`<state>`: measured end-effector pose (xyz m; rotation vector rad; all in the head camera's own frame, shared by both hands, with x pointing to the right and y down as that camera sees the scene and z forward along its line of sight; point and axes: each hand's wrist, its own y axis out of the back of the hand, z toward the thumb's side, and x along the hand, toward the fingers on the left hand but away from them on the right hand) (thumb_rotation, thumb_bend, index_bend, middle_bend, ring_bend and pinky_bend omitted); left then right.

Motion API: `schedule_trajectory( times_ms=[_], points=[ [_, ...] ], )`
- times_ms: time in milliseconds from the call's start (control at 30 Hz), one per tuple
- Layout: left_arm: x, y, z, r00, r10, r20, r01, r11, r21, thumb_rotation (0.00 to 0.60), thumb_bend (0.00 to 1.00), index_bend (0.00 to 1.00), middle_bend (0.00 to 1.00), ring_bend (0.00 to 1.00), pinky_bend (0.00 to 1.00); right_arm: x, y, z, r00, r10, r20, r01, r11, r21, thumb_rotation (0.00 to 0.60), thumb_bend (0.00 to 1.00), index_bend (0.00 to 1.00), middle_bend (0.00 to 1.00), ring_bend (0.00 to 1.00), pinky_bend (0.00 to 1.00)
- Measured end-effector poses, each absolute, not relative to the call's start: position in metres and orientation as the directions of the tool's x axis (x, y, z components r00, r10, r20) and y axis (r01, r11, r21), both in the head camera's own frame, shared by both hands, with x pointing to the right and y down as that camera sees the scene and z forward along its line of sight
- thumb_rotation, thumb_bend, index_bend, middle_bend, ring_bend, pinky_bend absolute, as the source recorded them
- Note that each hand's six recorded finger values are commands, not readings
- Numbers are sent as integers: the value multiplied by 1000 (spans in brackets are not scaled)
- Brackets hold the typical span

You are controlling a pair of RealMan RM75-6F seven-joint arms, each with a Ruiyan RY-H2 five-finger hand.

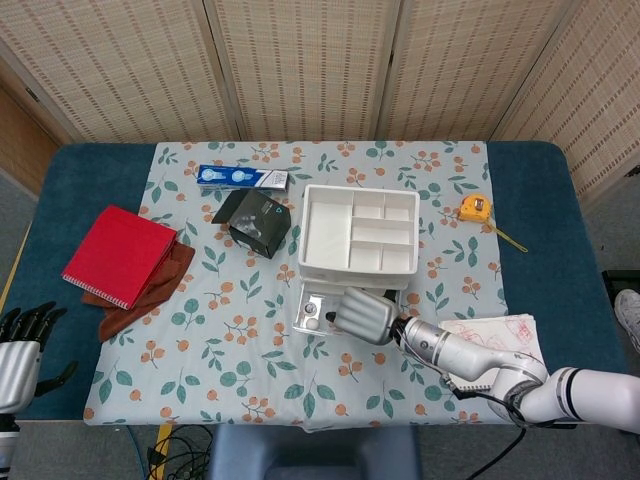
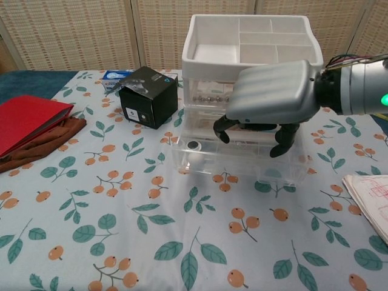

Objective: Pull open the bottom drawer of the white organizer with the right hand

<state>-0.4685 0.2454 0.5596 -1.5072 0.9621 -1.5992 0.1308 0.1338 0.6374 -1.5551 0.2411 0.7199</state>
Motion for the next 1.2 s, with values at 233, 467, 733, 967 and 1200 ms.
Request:
schedule_trajectory(
  times_ms=[233, 467, 733, 967, 1200],
  points=[
    [-470, 246, 560, -56, -887, 459, 11, -460, -888, 600, 214, 183, 149, 141, 90, 134, 136, 643, 776, 267, -572, -554, -145, -820, 600, 89, 367, 815, 995, 1000],
    [-469, 246, 562, -54, -885, 462, 8, -463, -886, 600, 214, 183, 149, 141, 90, 137, 139, 649, 770, 268, -579, -558, -155, -815, 600, 89, 373, 816, 995, 1000],
    [-469, 245, 562, -53, -885, 462, 9, -463, -886, 600, 215, 183, 149, 141, 90, 139, 142, 655, 766, 267, -585, -564, -158, -810, 600, 88, 373, 816, 995, 1000],
    [-470, 246, 563, -58, -882, 468, -1, -468, -883, 600, 214, 182, 149, 141, 90, 139, 143, 660, 766, 266, -585, -563, -159, -811, 600, 96, 378, 816, 995, 1000],
    [-470, 245, 562, -57, -882, 468, -3, -468, -884, 600, 214, 183, 149, 141, 90, 136, 143, 663, 774, 268, -573, -550, -162, -819, 600, 154, 393, 818, 997, 1000]
  ],
)
